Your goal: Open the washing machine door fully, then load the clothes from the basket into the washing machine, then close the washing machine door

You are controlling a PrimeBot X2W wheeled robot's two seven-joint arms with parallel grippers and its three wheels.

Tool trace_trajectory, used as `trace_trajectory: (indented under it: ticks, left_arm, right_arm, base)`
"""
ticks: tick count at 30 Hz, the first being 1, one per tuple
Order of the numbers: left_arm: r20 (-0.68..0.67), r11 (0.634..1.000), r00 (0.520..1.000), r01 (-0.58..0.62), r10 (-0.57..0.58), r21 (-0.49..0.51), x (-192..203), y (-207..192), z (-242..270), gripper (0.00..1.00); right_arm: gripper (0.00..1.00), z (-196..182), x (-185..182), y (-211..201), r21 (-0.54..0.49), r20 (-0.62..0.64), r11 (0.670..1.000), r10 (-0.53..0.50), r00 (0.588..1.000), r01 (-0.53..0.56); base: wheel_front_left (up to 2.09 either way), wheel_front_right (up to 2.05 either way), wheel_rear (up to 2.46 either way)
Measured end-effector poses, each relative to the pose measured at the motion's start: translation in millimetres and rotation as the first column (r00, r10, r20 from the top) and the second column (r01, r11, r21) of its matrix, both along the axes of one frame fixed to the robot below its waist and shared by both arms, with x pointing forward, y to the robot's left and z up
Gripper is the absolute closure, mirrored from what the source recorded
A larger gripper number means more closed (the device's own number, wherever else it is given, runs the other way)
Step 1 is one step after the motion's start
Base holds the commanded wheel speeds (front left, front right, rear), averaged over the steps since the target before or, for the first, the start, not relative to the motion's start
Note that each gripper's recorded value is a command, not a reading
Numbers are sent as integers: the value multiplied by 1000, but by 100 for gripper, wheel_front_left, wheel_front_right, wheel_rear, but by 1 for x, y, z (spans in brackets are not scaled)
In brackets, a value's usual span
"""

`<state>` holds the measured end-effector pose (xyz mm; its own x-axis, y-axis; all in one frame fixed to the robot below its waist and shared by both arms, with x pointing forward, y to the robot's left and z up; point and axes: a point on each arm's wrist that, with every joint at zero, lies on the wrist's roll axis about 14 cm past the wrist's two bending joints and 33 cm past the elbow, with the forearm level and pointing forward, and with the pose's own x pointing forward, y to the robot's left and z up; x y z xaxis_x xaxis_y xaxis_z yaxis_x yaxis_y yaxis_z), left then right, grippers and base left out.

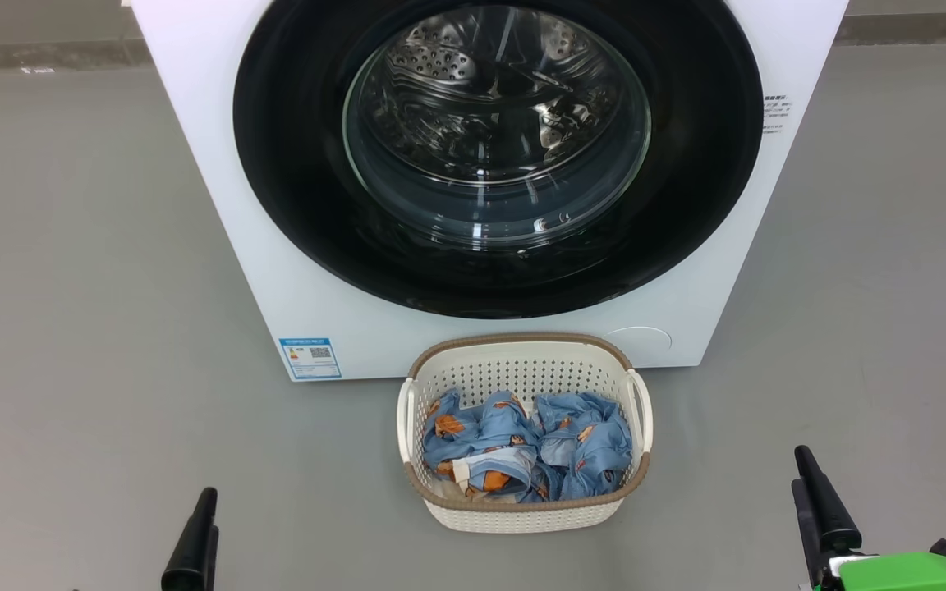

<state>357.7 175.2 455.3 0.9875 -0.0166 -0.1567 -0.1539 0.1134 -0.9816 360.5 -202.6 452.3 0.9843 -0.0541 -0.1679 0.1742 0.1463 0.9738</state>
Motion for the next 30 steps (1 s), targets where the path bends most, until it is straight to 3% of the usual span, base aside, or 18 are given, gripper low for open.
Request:
trace_trajectory:
  ticks: [14, 30]
  left_arm:
    - [20, 975, 999, 30, -35, 218, 2, 1, 6, 0]
    - [42, 898, 996, 48, -73, 437, 4, 0, 12, 0]
  right_arm:
    - [0, 6, 3, 1, -195, 8, 980, 35, 999, -33]
    - [0, 5, 0, 6, -413, -12, 907, 81, 997, -79]
  base:
    - [0, 0, 0]
    - [0, 0, 0]
